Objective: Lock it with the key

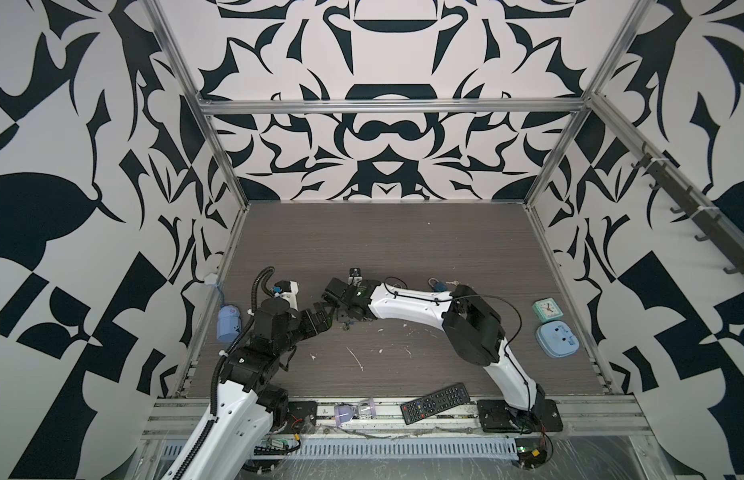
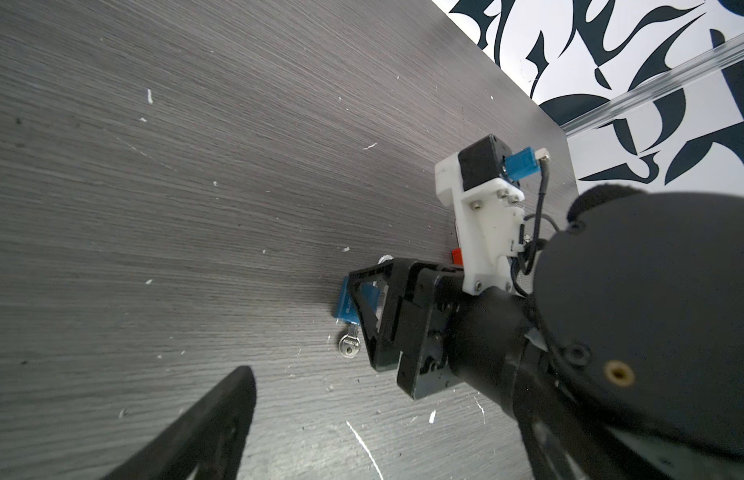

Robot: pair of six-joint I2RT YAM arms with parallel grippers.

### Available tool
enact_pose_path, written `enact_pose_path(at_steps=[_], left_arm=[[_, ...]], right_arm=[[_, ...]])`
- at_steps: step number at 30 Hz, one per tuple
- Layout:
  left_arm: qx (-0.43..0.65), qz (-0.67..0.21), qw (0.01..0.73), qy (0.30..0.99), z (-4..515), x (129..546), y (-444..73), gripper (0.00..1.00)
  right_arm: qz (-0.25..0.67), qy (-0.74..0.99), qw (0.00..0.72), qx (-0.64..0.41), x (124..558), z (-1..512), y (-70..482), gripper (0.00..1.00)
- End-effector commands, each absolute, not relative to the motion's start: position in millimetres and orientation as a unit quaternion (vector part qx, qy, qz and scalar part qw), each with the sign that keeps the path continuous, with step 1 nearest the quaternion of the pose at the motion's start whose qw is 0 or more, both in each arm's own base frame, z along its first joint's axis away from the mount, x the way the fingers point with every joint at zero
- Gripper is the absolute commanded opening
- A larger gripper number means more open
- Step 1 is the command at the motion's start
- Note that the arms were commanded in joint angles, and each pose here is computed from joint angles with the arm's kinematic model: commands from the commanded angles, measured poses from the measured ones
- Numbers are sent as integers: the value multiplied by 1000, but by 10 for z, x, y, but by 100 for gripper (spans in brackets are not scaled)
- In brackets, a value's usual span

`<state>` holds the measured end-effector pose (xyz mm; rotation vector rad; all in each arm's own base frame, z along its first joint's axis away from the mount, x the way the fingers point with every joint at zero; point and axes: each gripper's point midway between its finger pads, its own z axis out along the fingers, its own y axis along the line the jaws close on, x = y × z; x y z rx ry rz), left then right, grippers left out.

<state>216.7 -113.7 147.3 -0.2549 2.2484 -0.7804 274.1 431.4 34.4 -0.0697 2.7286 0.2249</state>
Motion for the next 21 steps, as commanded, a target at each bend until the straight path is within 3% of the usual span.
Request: enact_pose_path(at_steps=[1,21], left_arm=[[-89,-320,376,865,1560,2174,-1177,99],[-85,-332,356,869,1439,2152,-1239,99]], right_arm=[[80,977,195,-29,2652,412,4365,63],[64,983,165,-47,2527,269,4356,59]])
